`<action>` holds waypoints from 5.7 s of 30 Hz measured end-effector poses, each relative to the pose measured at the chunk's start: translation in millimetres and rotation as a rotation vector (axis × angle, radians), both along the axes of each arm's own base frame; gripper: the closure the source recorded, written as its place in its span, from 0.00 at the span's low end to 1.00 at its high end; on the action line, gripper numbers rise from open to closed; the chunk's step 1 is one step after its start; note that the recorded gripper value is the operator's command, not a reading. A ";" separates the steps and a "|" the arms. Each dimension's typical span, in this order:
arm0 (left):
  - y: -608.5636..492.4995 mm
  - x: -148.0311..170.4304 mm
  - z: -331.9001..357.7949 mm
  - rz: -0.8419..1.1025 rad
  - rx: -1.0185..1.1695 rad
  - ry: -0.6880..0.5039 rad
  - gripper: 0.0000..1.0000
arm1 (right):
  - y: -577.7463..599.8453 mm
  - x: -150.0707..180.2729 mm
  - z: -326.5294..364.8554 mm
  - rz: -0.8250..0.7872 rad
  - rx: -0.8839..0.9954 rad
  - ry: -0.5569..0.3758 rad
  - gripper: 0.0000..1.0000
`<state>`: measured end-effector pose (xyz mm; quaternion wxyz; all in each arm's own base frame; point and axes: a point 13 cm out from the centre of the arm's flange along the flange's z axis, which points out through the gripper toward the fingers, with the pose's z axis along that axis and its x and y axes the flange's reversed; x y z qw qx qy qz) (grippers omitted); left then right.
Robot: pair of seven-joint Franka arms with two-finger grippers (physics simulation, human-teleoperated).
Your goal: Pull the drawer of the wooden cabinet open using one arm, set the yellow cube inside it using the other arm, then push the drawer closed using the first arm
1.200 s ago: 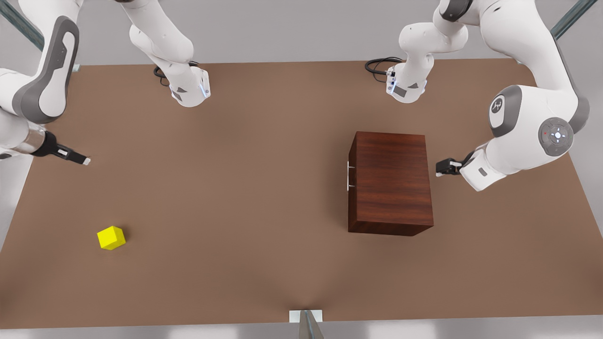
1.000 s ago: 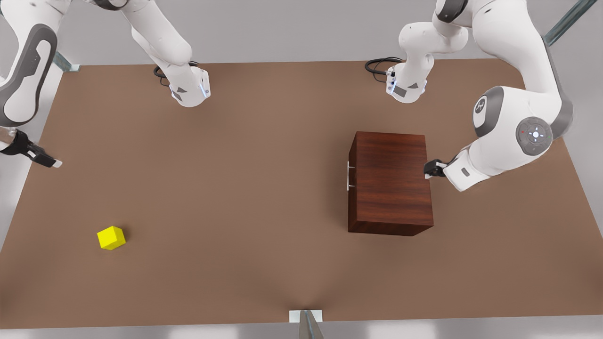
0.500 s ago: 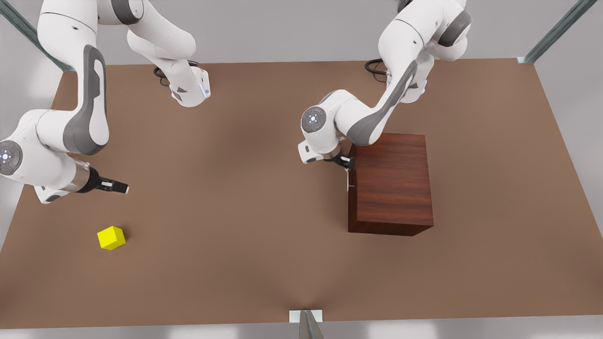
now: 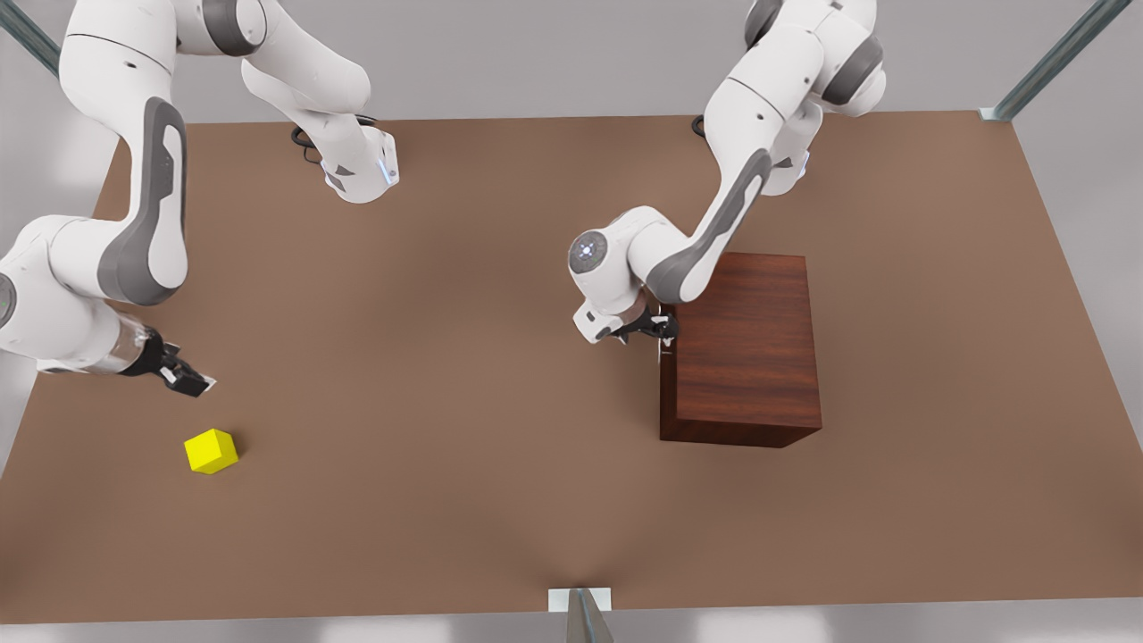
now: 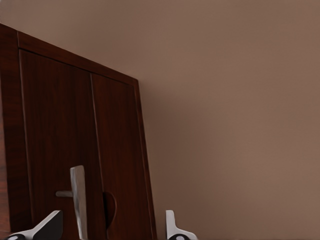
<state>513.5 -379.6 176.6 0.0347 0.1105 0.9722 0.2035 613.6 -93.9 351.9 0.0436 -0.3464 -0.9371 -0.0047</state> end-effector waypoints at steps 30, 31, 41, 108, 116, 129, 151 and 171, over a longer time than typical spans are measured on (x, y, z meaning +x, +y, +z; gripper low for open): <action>-98.3 -15.4 -11.5 0.188 -0.143 -0.138 0.00 | 16.2 10.5 -6.4 -0.392 -0.043 -0.003 0.00; -100.6 -15.3 -11.9 0.193 -0.147 -0.140 0.00 | 15.7 10.7 -6.0 -0.399 -0.043 -0.004 0.00; -133.6 -17.0 -9.9 0.229 -0.198 -0.171 0.00 | -18.5 42.3 -35.7 -0.465 -0.066 -0.006 0.00; 314.7 74.2 297.6 0.372 -0.393 0.075 0.00 | -123.0 73.6 -297.8 -0.188 -0.078 0.024 0.16; 316.5 75.2 297.6 0.361 -0.390 0.075 0.00 | -93.7 91.9 -256.1 -0.164 -0.006 -0.025 0.39; 315.9 76.0 296.9 0.346 -0.389 0.076 0.00 | 226.4 87.8 -75.4 0.077 0.032 -0.015 0.40; 317.2 77.1 297.3 0.332 -0.375 0.072 0.00 | 699.6 -99.4 -53.7 -0.016 0.353 0.064 0.35; -165.7 -4.9 189.8 -0.079 -0.384 0.018 0.00 | 35.0 70.6 18.3 -0.465 -0.248 0.003 0.00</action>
